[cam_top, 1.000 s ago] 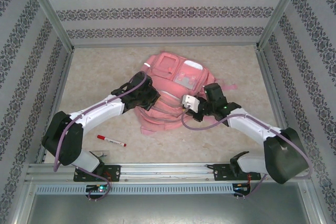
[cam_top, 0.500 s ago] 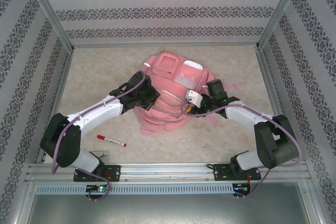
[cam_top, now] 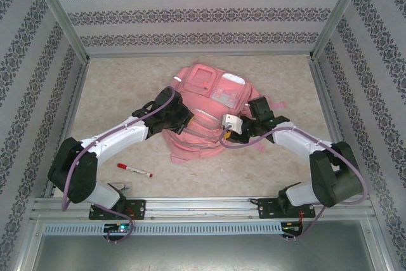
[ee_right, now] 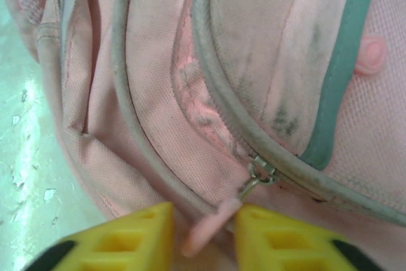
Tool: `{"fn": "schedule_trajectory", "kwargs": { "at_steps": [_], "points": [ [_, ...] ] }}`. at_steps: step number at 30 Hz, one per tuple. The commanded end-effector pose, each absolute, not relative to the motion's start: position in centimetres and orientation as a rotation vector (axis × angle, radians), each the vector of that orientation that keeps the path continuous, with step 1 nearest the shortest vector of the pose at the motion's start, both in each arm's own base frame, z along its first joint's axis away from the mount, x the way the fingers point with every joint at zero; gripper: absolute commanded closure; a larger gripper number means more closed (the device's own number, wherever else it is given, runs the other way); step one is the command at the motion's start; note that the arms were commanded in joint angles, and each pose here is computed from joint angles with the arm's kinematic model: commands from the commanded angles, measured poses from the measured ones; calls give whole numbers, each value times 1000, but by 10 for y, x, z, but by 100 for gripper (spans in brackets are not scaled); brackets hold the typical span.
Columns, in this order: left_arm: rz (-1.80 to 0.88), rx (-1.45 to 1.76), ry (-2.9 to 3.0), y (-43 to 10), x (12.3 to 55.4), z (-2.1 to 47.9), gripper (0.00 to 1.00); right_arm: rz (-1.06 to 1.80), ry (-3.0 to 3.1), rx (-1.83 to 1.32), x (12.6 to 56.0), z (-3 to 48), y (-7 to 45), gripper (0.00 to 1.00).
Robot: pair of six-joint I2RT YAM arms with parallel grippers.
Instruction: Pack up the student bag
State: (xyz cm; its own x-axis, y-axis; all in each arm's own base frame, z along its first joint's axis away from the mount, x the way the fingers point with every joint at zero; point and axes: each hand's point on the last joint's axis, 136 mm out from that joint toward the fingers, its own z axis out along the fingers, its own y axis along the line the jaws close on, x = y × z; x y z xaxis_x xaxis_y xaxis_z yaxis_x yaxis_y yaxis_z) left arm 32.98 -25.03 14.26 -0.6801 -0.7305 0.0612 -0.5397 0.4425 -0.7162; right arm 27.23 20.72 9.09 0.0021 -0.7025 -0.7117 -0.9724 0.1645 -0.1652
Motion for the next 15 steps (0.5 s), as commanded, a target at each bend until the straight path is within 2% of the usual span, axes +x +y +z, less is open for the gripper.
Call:
{"fn": "schedule_trajectory", "kwargs": {
  "at_steps": [1, 8, 11, 15],
  "points": [
    [-1253, -1226, 2394, -268, 320, 165, 100, 583, 1750, -1619, 264, 98, 215, 80],
    [-1234, -1243, 2386, -264, 319, 161, 100, 644, 1850, -1480, 261, 110, 215, 99],
    [-1230, -1249, 2384, -264, 320, 159, 100, 706, 1922, -1364, 261, 119, 219, 100],
    [-1240, -1256, 2382, -266, 321, 159, 100, 713, 1963, -1362, 246, 123, 229, 100]
  ]
}}
